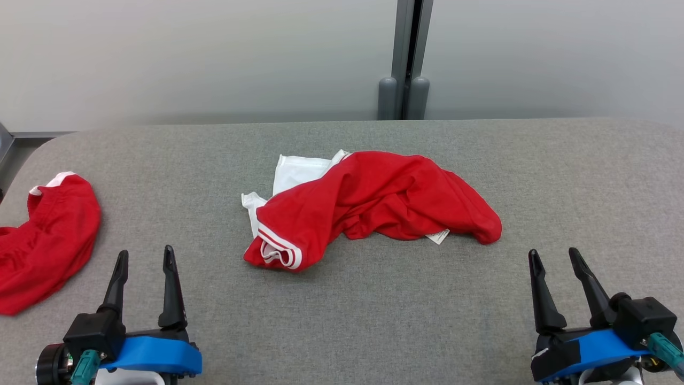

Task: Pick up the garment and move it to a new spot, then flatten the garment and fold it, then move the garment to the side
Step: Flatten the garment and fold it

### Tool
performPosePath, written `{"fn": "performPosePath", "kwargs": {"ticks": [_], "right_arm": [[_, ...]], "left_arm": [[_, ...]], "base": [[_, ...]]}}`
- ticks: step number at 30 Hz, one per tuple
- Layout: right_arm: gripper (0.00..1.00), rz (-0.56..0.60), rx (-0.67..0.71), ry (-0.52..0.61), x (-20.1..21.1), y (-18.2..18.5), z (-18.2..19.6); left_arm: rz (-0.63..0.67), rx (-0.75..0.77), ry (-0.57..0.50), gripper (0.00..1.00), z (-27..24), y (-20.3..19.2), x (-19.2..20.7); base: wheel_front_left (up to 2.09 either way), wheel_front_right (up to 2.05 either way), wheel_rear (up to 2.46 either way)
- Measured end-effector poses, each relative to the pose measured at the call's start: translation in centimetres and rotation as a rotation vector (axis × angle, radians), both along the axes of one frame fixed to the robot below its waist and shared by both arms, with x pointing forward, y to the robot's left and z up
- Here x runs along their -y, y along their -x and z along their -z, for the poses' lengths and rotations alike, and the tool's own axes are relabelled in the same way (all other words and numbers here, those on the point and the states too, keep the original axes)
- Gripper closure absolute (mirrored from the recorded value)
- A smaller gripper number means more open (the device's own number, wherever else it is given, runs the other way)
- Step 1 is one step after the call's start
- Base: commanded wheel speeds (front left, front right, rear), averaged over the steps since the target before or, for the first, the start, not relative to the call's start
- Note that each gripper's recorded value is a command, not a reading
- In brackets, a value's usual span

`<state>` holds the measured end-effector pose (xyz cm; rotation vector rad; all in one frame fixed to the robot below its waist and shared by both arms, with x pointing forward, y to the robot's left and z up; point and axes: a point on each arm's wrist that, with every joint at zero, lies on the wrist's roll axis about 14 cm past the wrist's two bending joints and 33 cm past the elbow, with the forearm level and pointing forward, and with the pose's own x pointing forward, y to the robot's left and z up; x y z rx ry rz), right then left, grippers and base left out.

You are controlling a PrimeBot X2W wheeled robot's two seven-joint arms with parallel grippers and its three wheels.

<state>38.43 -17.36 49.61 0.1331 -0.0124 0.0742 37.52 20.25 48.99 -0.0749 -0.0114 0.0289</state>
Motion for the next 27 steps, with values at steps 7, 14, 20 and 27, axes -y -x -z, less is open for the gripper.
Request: {"fn": "performPosePath", "kwargs": {"ticks": [7,14,20,27], "right_arm": [[0.0,0.002,-0.006,0.002,0.07,0.13,0.08],[0.0,0.003,-0.021,0.003,0.15,0.26,0.51],[0.0,0.004,-0.031,0.002,0.17,0.26,0.85],[0.0,-0.007,-0.016,0.015,-0.17,-0.46,0.39]], "left_arm": [[0.009,-0.002,0.001,0.0,0.12,-0.03,0.28],[0.014,-0.007,-0.008,0.0,0.32,-0.03,0.36],[0.012,-0.013,-0.012,0.0,0.55,-0.03,0.33],[0.006,-0.013,-0.006,0.0,0.58,-0.12,0.24]], "base": [[0.0,0.0,0.0],[0.0,0.0,0.0],[0.0,0.0,0.0],[0.0,0.0,0.0]]}}
